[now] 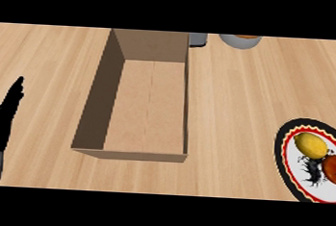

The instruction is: Pick the tomato from the plate and place it in the cardboard box

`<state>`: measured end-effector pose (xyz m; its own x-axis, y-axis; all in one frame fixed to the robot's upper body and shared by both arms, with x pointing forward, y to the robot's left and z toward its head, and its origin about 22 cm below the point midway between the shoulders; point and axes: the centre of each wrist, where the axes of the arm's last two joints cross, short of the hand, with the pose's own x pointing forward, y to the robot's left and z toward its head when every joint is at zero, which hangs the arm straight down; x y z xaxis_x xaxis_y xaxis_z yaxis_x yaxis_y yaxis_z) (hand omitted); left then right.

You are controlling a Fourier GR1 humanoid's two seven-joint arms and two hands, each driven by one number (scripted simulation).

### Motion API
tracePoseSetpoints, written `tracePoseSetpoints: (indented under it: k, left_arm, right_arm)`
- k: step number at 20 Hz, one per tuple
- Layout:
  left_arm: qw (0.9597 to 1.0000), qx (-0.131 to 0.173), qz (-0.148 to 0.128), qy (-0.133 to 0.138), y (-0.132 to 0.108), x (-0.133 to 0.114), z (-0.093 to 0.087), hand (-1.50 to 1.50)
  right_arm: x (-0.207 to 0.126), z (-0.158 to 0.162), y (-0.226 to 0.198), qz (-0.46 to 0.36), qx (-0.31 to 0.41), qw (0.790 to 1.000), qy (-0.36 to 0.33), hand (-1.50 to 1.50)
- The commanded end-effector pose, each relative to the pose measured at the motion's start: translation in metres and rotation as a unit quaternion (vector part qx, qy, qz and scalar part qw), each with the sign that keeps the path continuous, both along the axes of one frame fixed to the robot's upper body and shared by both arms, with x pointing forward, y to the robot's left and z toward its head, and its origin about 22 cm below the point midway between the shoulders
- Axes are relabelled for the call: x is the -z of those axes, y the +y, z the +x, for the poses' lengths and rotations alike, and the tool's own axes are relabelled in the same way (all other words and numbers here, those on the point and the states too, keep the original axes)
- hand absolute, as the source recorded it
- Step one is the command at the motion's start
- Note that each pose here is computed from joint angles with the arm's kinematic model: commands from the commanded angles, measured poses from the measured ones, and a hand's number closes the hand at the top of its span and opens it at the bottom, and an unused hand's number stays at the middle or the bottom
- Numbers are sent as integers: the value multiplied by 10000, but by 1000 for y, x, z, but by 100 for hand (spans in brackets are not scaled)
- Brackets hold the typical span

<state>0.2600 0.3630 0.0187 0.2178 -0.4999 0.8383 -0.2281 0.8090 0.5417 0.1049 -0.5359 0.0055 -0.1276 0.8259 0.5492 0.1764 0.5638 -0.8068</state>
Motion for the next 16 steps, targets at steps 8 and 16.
tracePoseSetpoints:
  k: [8,16]
  left_arm:
    - [9999,-8,59,93,11,16,-1,0]
    - [10000,20,-20,3,2,-6,6,0]
  right_arm:
    - [-47,50,25,-1424,24,9727,1833,-150]
    - [-19,73,29,-1558,83,9580,2408,-150]
